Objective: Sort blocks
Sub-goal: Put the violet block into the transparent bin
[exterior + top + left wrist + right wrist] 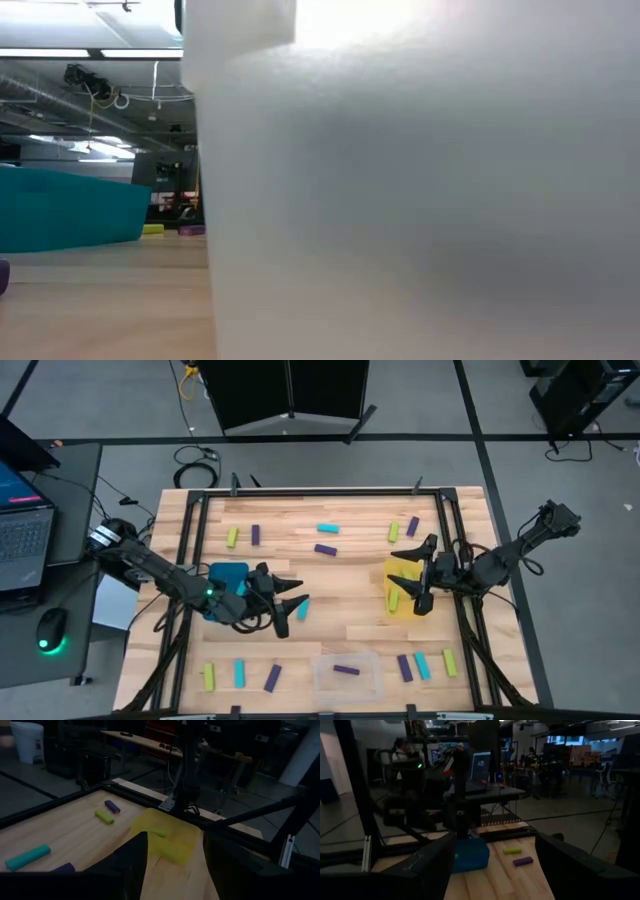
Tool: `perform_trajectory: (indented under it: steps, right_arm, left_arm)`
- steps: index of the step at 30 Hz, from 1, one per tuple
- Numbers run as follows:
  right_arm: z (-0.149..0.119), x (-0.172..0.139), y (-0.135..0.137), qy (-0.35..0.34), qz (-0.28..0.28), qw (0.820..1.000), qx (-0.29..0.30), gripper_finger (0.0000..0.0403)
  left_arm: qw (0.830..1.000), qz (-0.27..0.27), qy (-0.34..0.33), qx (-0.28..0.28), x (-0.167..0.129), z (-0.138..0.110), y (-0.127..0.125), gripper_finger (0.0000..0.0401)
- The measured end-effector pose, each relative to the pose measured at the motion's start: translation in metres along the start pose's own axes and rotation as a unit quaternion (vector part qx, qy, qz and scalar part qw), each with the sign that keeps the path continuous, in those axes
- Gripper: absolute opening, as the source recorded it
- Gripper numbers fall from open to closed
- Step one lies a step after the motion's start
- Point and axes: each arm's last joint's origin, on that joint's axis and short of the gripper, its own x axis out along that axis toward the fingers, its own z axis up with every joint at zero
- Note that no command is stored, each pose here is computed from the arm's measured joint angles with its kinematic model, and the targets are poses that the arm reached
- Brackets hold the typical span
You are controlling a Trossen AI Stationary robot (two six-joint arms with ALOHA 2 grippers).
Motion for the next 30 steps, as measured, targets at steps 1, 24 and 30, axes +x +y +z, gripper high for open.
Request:
perform_trajectory:
  steps: [1,24,30]
  right_arm:
    - [-0.002,0.000,0.001,0.005,0.003,1.000,-0.003,0.0284]
    - [-0.036,-0.001,0.012,0.134,0.040,0.990,0.004,0.0284]
    - [-0.044,0.003,0.013,0.156,0.031,0.987,0.016,0.0284]
  left_arm:
    - [1.000,0.000,-0.001,-0.001,0.000,0.000,0.000,0.0198]
    - [1.000,-0.001,0.003,-0.001,0.000,0.000,0.000,0.0198]
    - [1.000,-0.001,0.003,-0.009,0.000,-0.001,0.000,0.0198]
